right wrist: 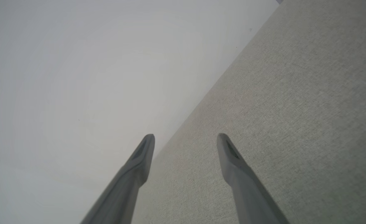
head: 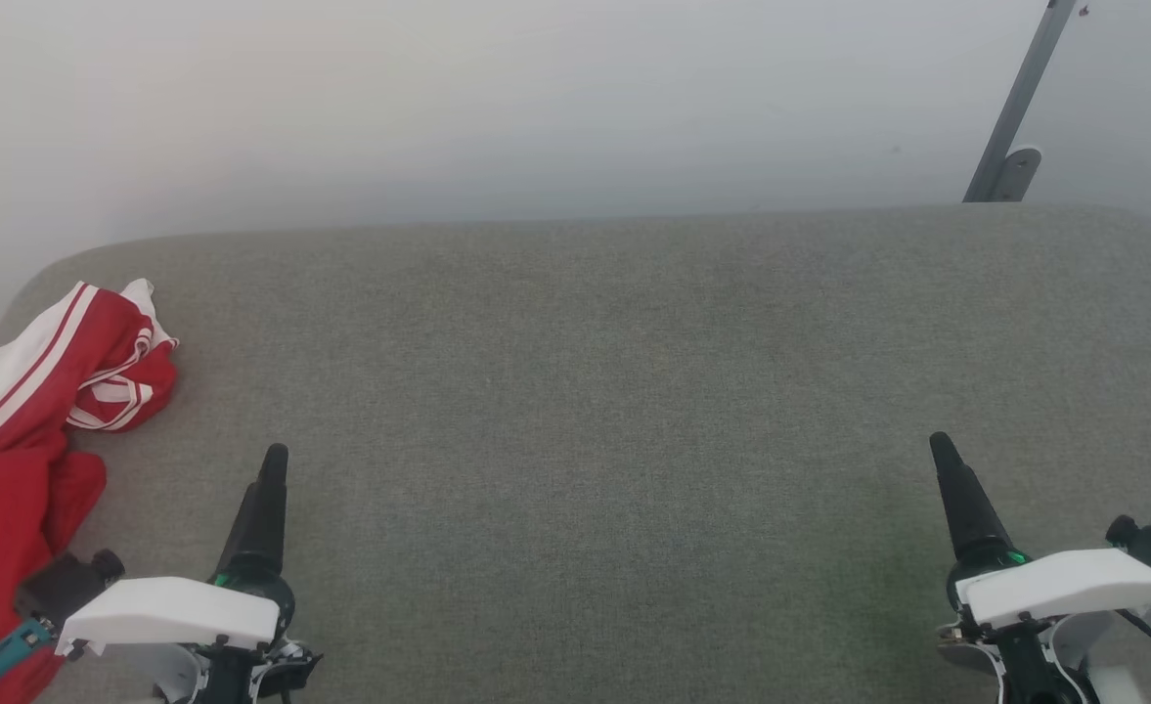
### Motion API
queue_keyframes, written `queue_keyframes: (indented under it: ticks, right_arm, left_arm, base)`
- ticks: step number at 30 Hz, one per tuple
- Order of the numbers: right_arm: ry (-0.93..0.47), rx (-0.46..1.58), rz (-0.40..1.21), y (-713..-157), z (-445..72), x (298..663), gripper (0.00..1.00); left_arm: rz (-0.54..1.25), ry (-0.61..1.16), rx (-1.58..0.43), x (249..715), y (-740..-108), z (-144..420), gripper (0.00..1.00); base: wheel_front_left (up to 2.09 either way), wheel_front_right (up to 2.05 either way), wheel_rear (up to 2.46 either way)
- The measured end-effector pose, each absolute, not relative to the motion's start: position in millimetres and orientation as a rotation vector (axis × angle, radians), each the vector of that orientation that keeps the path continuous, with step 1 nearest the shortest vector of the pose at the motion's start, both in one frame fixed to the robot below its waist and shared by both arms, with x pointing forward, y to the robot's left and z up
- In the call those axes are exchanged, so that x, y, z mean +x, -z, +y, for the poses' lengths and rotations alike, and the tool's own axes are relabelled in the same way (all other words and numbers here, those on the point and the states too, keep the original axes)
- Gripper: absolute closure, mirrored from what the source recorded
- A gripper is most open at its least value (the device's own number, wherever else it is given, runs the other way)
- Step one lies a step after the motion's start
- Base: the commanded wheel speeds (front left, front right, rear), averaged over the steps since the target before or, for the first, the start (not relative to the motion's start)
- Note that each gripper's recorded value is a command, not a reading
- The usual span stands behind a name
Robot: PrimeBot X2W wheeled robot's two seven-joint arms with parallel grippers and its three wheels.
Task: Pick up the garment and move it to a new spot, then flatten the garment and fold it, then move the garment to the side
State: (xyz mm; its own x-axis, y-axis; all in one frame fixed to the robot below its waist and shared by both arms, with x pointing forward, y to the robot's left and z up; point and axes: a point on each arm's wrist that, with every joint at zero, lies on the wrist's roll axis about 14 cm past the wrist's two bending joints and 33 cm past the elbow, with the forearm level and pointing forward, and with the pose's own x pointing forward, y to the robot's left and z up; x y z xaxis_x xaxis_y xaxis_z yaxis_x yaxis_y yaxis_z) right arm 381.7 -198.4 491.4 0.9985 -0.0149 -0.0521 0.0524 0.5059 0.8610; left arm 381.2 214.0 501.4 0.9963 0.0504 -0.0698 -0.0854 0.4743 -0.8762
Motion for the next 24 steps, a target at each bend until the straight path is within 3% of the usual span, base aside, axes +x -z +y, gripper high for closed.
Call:
queue_keyframes:
  ticks: [24]
  right_arm:
    - [-0.001,0.648,0.018,-507,-203,382,0.00]
  left_arm:
    - [-0.018,-0.073,-0.603,378,-512,228,0.00]
  base:
    - [0.00,0.00,0.00]
